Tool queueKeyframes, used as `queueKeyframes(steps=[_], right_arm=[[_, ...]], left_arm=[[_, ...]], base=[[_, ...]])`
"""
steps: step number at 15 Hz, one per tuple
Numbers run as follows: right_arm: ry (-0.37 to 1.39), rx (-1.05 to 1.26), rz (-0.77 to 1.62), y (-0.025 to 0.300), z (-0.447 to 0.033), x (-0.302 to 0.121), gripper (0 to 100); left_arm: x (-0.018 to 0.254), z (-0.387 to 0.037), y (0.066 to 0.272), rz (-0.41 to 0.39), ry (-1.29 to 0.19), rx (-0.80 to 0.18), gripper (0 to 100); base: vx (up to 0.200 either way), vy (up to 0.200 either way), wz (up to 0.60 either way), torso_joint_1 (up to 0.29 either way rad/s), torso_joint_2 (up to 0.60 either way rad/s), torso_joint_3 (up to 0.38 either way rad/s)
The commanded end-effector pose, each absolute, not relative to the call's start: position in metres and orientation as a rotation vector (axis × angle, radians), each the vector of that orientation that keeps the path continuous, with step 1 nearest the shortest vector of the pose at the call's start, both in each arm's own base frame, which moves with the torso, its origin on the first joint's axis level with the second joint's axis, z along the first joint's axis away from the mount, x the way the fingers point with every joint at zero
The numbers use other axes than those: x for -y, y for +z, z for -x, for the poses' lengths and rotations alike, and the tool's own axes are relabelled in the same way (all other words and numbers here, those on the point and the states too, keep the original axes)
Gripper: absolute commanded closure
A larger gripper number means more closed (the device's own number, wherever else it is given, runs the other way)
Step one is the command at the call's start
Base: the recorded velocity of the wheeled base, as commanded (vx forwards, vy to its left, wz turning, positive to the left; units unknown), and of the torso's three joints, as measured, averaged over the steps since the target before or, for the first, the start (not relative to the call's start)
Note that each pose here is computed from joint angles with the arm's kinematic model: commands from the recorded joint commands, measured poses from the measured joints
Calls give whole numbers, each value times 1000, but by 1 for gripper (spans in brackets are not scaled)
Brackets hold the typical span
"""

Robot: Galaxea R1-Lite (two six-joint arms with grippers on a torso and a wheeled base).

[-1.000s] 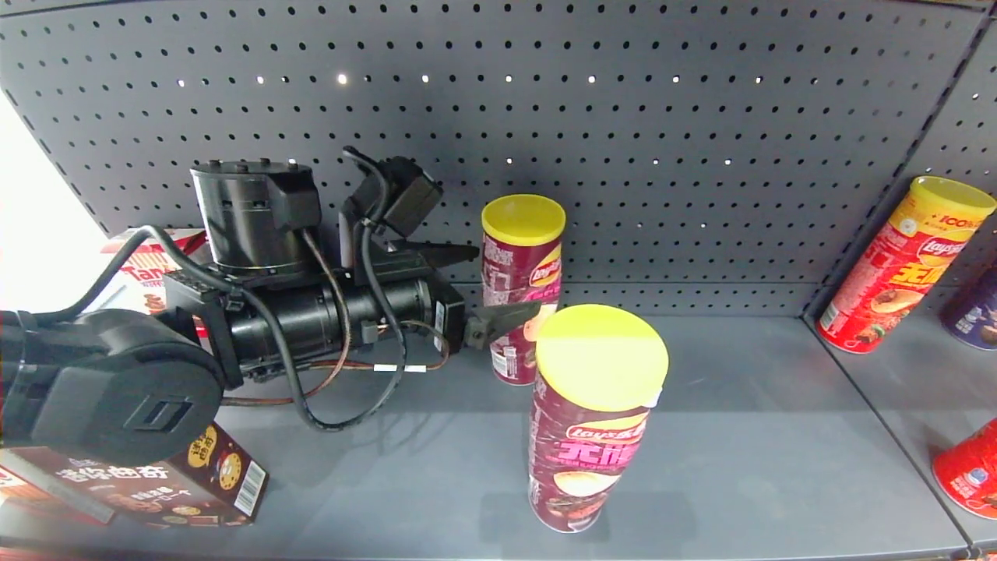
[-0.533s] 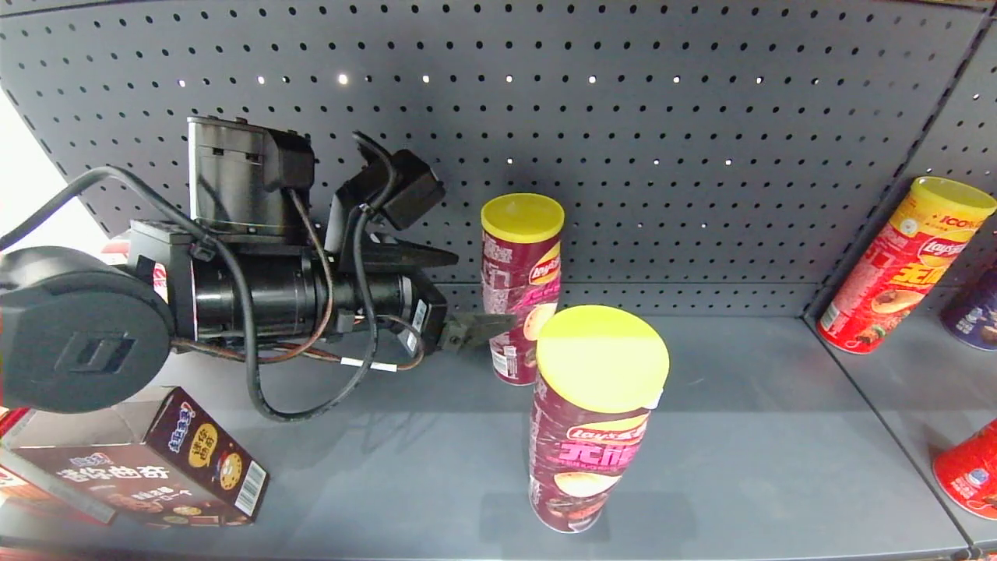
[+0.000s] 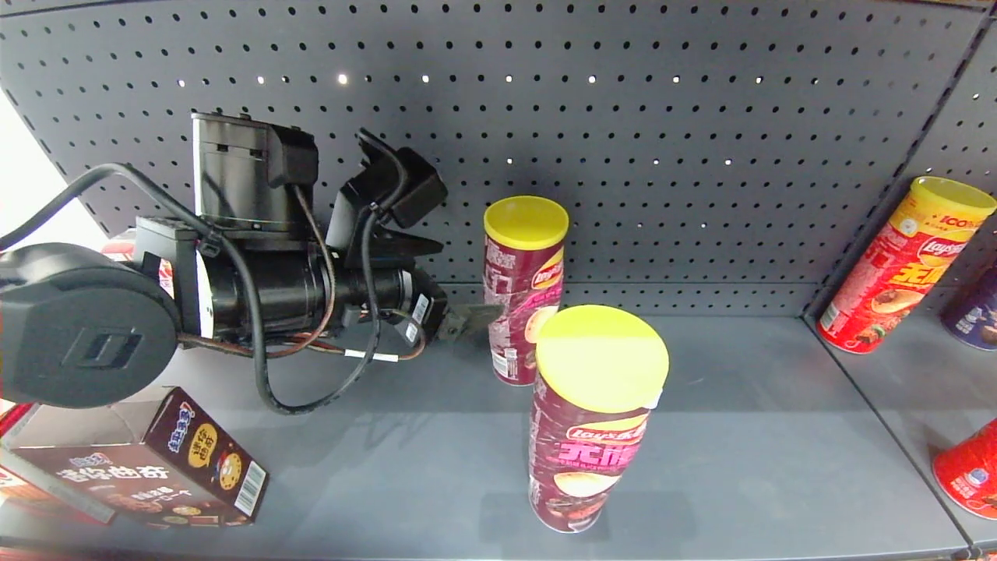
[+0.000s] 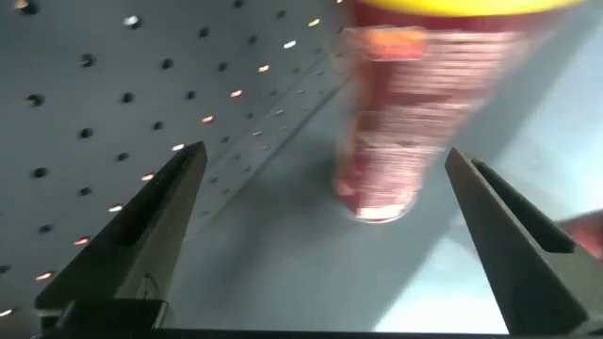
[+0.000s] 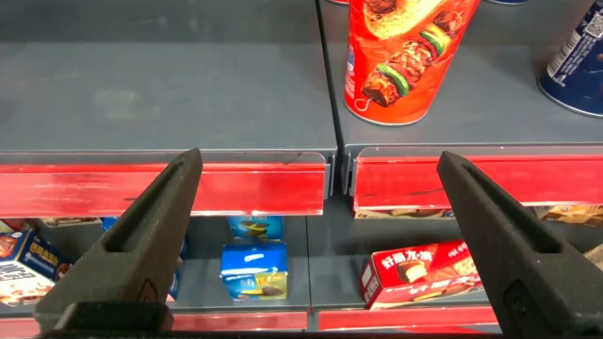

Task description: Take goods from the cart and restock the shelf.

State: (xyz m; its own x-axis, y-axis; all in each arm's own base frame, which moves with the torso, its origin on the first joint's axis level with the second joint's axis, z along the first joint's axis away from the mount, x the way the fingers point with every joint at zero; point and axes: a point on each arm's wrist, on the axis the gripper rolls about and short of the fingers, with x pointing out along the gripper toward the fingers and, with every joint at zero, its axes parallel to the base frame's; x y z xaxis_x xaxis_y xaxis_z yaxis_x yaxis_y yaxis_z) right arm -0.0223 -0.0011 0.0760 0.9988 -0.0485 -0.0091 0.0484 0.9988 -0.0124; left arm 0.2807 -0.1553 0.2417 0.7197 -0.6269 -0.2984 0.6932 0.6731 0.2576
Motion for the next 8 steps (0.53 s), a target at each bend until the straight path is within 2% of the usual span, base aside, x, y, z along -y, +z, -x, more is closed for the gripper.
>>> queueKeyframes(steps=[1,8], right_arm=[[-49,-11,13,76,22,1,0],[-49,-11,14,76,22,1,0]], left_arm=[[157,-285,237,-387,-744,-201,0],[158,-295,232,-417,-661,-218,0]], base=[[0,0,0,0,0,0],[0,0,0,0,0,0]])
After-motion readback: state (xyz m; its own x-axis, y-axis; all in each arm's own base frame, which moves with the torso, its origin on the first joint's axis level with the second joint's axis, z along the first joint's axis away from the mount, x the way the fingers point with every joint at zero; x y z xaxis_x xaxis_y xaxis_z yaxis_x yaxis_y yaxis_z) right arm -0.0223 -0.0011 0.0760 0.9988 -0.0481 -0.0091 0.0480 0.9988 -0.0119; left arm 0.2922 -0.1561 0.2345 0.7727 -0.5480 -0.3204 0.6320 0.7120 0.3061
